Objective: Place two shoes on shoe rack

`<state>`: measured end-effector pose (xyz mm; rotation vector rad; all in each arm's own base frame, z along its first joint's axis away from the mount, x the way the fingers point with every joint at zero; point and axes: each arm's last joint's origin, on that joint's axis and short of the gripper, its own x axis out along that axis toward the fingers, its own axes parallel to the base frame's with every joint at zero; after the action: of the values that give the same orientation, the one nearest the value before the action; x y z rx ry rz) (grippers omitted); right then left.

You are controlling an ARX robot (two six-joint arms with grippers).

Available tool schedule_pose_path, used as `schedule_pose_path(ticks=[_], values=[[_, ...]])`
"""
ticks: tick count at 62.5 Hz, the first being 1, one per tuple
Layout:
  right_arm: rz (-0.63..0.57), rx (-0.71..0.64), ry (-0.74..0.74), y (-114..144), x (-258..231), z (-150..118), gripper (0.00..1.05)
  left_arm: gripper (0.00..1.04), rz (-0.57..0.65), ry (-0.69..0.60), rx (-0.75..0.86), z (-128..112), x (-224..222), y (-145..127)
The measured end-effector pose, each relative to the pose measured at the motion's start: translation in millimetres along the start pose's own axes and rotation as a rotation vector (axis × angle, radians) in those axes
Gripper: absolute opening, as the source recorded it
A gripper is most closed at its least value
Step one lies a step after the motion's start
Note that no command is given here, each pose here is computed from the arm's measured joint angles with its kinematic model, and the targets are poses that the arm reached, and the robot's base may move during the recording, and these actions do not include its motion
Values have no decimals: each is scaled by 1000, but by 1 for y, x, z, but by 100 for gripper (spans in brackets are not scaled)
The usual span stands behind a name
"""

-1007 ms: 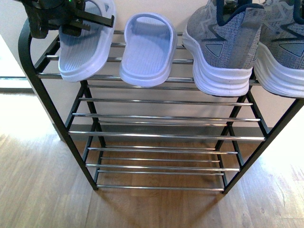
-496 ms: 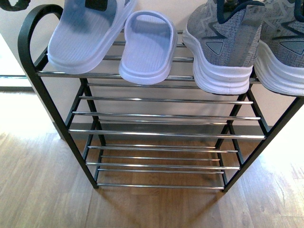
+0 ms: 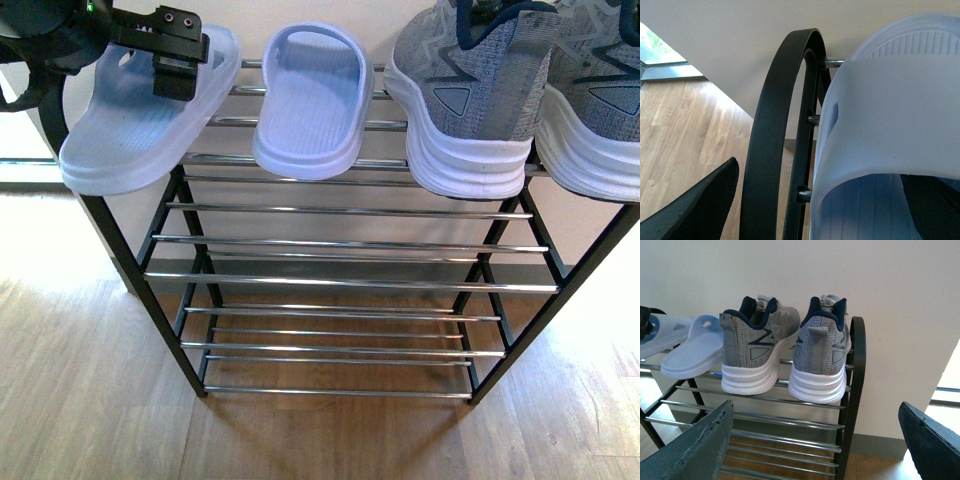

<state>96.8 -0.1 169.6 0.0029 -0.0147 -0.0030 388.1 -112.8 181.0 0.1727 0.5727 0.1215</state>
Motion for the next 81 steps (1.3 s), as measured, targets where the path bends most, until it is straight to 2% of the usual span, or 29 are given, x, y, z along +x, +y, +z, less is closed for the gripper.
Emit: schedule_pose_path(ticks=[12,30,46,62,72,81], values=[[0,0,0,0,0,0,96,95,-20,-22,-13,6,-7,-5],[0,0,0,0,0,0,96,95,-67,-126,-54,18,-41,-3],[0,0,0,0,0,0,96,95,-100,-205,-98,11,-74,7],[0,0,0,0,0,0,96,95,-124,-376,-174,-6,-135,29],[0,0,0,0,0,0,96,95,-61,-418,-230,-37,-160,54],[0,0,0,0,0,0,96,95,34,-391,-293,-93,-178,83]])
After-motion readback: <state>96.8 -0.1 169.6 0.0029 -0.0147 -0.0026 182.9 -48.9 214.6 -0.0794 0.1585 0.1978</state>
